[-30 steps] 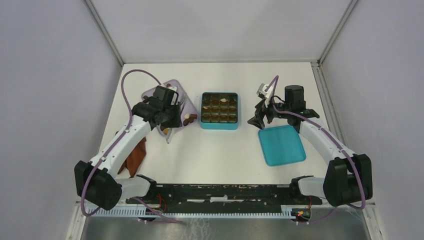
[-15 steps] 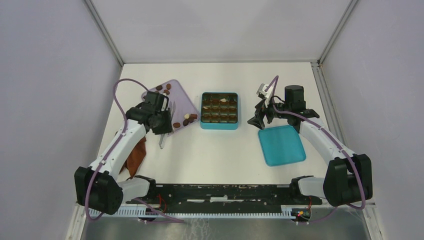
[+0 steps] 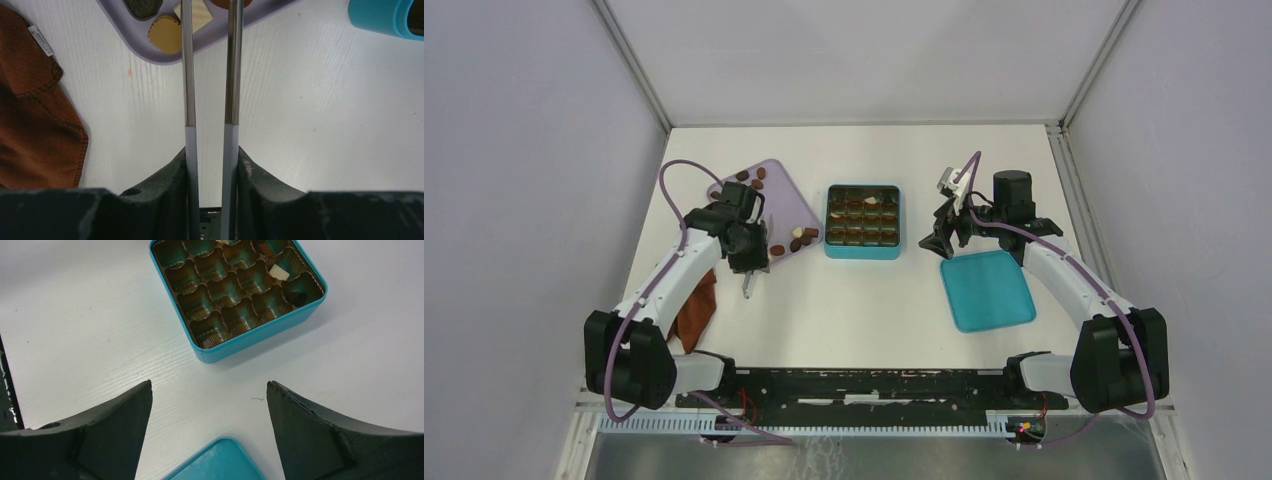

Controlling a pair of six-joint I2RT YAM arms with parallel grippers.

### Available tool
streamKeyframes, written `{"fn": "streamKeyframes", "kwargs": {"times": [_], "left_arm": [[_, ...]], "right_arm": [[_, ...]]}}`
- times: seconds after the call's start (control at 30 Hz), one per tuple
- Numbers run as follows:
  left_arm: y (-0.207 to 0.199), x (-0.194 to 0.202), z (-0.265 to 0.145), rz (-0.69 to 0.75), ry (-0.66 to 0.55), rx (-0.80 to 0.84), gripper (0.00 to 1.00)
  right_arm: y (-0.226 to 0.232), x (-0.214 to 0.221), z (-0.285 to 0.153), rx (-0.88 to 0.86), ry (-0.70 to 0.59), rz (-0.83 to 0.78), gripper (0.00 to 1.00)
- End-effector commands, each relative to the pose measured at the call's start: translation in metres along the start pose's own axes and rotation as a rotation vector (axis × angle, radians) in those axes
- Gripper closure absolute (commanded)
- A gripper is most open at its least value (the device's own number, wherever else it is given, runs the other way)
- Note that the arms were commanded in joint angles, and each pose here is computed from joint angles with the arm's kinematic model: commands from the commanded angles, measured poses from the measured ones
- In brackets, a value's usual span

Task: Pack the chocolate
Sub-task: Pick up the fake chocolate from the plate.

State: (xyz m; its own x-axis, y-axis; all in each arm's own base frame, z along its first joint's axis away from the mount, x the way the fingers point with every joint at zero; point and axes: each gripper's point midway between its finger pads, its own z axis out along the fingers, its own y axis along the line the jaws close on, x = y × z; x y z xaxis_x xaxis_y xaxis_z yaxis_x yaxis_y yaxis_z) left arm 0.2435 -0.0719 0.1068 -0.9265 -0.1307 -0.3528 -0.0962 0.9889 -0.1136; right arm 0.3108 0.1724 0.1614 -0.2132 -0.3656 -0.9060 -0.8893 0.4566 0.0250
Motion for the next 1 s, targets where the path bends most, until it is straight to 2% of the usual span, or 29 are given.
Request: {"fn": "streamKeyframes", "kwargs": {"times": [0.0, 0.33, 0.63, 0.97], "left_arm": [[0.002, -0.010, -0.001, 0.006, -0.012, -0.013, 0.61], [0.007, -0.009, -0.001, 0.004, 0.000, -0.040, 0.60], [0.001, -0.020, -0.025, 0.004, -0.076, 0.003, 0.60], [0.018, -0.004, -0.014, -0.008, -0.030, -0.065, 0.59]], "right_arm": [[-0.006, -0.024, -0.004, 0.005, -0.050, -0.061, 0.10], [-0.006, -0.024, -0.004, 0.004, -0.051, -0.063, 0.10], [-0.006, -0.024, -0.003, 0.001, -0.051, -0.060, 0.10], [-0.005, -0.027, -0.005, 0.000, -0.057, -0.068, 0.10]]}}
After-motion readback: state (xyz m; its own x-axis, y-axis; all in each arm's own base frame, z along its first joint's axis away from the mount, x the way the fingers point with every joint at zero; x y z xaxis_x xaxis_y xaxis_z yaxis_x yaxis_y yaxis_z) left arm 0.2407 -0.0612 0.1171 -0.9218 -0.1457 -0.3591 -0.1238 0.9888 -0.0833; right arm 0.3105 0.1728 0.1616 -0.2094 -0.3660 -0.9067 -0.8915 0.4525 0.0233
